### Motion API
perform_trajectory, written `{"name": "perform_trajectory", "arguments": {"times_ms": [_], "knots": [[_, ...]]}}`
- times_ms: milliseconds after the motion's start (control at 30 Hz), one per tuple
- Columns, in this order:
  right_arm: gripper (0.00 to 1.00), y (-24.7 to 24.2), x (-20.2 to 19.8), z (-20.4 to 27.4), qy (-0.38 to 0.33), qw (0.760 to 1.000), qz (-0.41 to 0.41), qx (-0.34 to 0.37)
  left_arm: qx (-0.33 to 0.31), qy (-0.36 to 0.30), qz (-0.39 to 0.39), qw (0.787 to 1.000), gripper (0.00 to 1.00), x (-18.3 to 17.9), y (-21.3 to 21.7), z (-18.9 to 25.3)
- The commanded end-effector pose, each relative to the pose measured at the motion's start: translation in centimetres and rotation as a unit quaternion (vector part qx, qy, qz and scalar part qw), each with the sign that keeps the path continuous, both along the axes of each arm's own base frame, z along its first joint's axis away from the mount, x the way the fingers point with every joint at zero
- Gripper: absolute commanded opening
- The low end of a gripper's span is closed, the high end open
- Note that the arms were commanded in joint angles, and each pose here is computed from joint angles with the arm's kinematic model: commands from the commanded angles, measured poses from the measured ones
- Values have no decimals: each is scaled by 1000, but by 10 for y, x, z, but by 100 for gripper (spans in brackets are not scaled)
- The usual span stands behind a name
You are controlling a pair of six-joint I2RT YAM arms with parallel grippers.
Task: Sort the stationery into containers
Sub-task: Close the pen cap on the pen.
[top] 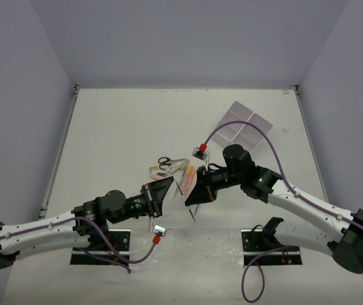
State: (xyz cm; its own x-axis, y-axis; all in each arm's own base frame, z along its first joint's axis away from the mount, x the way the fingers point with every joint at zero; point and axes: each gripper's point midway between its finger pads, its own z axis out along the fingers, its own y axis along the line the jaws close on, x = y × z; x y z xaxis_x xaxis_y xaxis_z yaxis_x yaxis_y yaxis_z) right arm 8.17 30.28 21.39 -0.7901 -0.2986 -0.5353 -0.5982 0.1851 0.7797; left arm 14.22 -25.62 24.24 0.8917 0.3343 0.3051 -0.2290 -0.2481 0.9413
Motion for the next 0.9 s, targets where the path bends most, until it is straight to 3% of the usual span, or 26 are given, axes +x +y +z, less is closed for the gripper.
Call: {"name": "perform_trajectory", "arguments": {"times_ms": [0, 867], "knots": [[0, 3, 6, 24, -35, 999, -5, 23, -9, -13, 5, 1000, 0, 2, 0, 11], [0, 3, 4, 15, -25, 1000, 3, 16, -22, -9, 9, 1000, 0, 3, 0, 16]]}}
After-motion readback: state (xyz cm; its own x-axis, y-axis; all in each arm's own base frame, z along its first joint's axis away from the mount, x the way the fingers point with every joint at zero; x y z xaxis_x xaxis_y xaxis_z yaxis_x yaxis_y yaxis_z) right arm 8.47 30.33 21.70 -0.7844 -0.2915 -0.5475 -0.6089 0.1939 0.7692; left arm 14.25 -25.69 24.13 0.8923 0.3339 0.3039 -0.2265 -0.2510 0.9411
